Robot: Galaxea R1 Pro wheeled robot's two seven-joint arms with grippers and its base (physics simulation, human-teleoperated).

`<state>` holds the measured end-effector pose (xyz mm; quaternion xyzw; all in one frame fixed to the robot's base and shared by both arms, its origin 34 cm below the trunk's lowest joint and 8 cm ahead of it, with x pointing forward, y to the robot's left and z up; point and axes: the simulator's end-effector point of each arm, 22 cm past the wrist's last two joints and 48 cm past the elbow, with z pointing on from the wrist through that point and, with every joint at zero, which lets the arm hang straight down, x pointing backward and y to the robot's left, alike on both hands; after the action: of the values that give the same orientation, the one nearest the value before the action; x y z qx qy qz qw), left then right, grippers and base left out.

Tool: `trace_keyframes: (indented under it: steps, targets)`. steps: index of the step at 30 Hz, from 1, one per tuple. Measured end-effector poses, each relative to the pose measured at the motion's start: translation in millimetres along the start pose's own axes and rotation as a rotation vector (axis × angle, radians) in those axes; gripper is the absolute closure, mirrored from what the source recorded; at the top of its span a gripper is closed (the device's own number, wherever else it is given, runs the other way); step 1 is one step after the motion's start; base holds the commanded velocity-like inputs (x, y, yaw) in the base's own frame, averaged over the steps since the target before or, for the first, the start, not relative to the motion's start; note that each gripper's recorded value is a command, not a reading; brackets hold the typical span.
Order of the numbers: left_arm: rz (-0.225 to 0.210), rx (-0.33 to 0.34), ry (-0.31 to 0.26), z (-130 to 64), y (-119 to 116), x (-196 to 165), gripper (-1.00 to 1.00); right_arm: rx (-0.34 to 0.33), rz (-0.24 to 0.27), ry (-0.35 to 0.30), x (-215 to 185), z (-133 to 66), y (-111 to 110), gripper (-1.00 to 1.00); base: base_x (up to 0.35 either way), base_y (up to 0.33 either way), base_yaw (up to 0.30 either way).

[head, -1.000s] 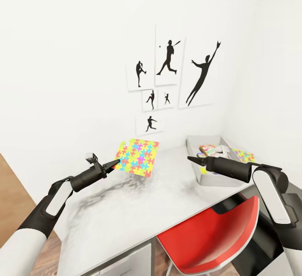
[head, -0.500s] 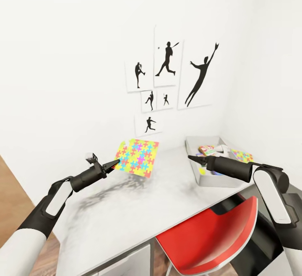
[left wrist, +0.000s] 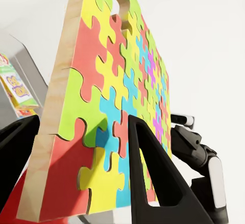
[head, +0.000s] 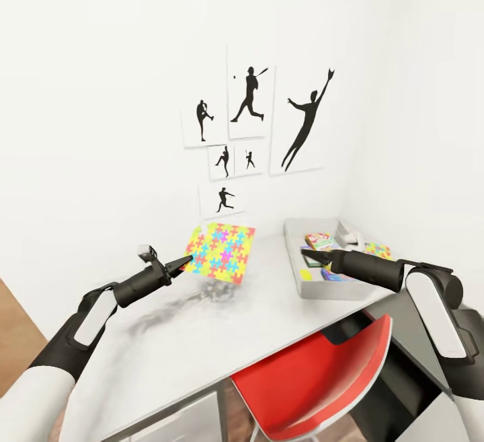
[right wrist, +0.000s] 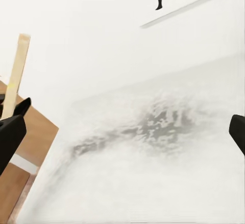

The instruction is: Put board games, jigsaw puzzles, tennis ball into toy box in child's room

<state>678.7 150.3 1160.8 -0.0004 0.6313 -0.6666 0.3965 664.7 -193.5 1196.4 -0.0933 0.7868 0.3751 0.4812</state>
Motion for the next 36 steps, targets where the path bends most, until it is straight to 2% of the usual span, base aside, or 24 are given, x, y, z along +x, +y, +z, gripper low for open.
trace_keyframes:
  steps: [23, 36]
  targets:
    - [-0.001, -0.004, 0.000, 0.8, 1.2, 0.9, 1.00, 0.000, 0.001, 0.000, 0.0, 0.1, 0.2, -1.00, 0.001, -0.287, 0.000]
    - [0.012, -0.030, -0.016, -1.5, 8.8, 0.6, 1.00, 0.000, 0.000, 0.000, 0.0, 0.0, 0.1, -1.00, 0.104, -0.222, -0.005]
